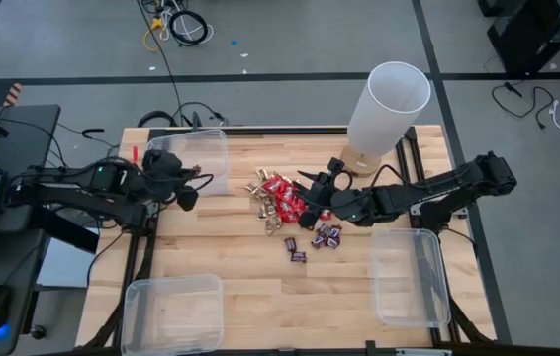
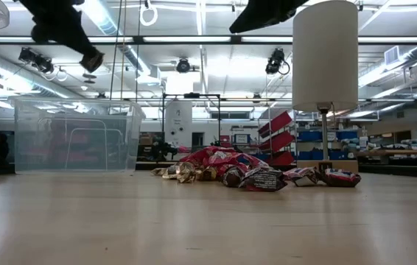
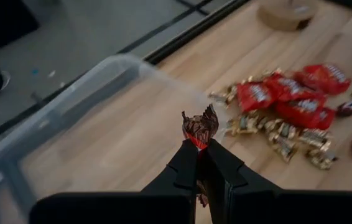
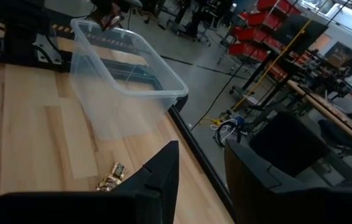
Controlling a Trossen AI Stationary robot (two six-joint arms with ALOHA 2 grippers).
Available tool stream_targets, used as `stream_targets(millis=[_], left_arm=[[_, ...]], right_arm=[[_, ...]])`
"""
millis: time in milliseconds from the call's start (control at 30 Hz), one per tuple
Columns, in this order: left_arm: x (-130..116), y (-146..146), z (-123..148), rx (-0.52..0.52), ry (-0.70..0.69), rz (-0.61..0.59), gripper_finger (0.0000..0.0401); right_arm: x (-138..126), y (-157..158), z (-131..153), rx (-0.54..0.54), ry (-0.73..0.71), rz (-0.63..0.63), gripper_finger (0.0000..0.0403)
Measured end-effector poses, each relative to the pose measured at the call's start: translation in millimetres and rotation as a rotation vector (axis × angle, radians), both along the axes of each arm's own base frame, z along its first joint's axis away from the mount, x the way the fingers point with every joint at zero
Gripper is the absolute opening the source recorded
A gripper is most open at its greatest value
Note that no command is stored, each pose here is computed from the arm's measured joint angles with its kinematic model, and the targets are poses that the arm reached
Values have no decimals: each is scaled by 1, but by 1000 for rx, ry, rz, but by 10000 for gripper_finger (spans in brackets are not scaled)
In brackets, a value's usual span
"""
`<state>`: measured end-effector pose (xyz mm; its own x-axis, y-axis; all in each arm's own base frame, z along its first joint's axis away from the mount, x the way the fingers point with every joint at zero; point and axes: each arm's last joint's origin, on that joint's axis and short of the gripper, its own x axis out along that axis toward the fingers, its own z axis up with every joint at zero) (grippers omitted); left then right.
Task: Sort candy
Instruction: Put the brown chocolate into the top left transparent bin
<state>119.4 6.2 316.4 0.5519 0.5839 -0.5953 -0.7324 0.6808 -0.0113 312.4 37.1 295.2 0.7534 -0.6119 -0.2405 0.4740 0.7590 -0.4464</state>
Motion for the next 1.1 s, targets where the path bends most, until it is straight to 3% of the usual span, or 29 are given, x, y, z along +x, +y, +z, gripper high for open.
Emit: stream_targets(millis=[267,533,833,1100], left_arm=[[-15,4,-8,15,67,168,16],[-34,9,-16,-36,167,328,16],[-37,11,-17,-76,192,362,18],[-38,11,-18,-74,202,367,43]], right_arm=[[0,0,0,2,-2,0,116],[0,0,0,18,-14,-5,116],[0,0,0,20,-16,-6,117],[0,0,0,20,-16,-6,117]])
